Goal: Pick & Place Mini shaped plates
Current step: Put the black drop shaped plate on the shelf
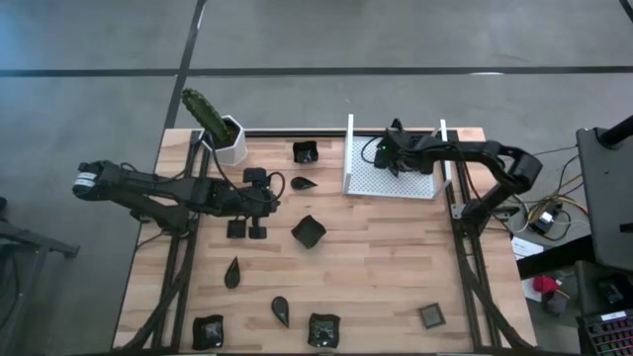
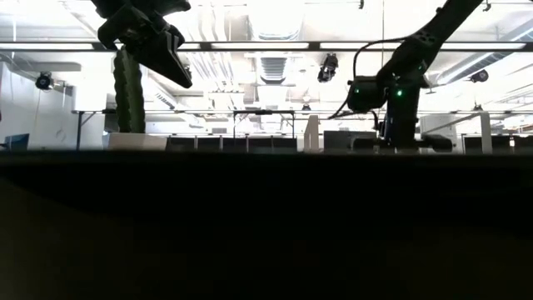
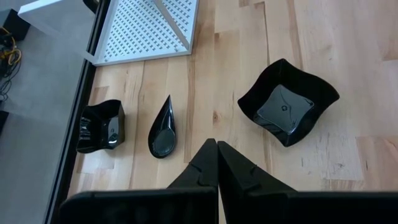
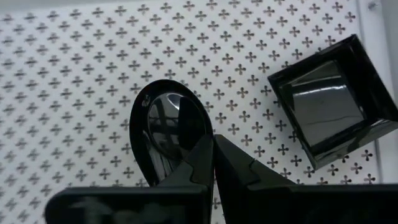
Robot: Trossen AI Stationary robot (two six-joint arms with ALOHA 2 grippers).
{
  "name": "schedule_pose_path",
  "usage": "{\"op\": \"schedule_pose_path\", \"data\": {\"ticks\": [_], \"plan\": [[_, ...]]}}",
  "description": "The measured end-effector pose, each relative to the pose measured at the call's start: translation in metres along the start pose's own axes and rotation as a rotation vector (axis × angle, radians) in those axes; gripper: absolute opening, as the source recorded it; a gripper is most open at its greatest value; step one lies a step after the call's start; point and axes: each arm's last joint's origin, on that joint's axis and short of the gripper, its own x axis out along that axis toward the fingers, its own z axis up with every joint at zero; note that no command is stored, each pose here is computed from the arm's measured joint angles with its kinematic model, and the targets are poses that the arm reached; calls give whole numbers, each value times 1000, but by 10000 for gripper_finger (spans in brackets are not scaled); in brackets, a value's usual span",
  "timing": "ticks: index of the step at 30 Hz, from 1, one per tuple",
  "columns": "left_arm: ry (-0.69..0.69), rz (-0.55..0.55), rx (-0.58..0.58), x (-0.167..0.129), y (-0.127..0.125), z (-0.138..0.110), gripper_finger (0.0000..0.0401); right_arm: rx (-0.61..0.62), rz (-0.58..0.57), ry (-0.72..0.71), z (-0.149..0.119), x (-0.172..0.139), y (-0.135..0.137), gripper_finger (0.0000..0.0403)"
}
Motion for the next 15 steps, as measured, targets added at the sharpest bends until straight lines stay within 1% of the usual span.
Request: {"op": "schedule_pose_path", "data": {"ticks": [9, 15], "plan": [[0, 0, 1, 0, 0, 0, 0, 15, -8, -7, -1, 5, 2, 8], [0, 0, 1, 0, 0, 0, 0, 27, -15, -35, 0, 4, 2, 8]]}}
